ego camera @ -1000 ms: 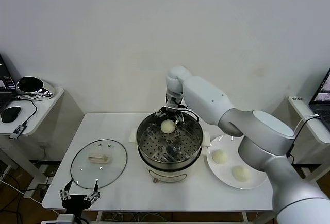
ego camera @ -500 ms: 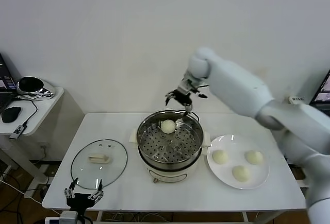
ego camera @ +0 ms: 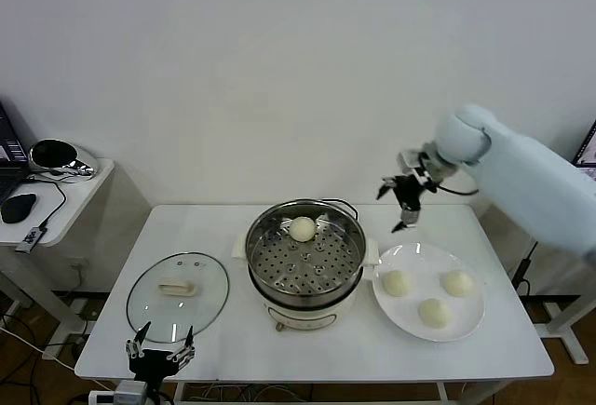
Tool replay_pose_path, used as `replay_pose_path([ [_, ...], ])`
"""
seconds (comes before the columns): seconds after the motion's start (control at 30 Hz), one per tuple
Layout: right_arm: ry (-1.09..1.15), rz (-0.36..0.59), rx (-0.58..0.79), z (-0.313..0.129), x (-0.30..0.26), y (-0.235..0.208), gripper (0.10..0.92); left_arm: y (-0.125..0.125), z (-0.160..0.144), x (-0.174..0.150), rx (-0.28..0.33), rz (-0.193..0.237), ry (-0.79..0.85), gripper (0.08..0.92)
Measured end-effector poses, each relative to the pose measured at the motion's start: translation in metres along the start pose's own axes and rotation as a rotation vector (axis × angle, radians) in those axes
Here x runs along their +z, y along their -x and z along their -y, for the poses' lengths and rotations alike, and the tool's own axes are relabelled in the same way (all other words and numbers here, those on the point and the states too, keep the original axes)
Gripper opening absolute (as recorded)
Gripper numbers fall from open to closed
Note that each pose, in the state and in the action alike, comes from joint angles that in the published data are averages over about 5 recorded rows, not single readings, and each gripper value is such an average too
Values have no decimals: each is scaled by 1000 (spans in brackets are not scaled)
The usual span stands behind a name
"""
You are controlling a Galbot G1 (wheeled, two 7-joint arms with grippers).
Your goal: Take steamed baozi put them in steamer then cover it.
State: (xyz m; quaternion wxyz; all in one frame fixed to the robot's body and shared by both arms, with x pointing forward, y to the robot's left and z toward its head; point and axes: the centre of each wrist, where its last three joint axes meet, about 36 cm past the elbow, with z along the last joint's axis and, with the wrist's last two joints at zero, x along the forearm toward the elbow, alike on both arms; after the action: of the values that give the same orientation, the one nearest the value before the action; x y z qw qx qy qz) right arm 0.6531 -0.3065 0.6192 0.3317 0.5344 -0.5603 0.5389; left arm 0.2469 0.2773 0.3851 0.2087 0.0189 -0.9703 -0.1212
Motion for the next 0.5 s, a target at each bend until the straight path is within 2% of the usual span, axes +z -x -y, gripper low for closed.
replay_pose_path([
  [0.5, 109, -66, -51, -55, 22, 89, 823, 0, 5, 4, 9, -12, 8, 823],
])
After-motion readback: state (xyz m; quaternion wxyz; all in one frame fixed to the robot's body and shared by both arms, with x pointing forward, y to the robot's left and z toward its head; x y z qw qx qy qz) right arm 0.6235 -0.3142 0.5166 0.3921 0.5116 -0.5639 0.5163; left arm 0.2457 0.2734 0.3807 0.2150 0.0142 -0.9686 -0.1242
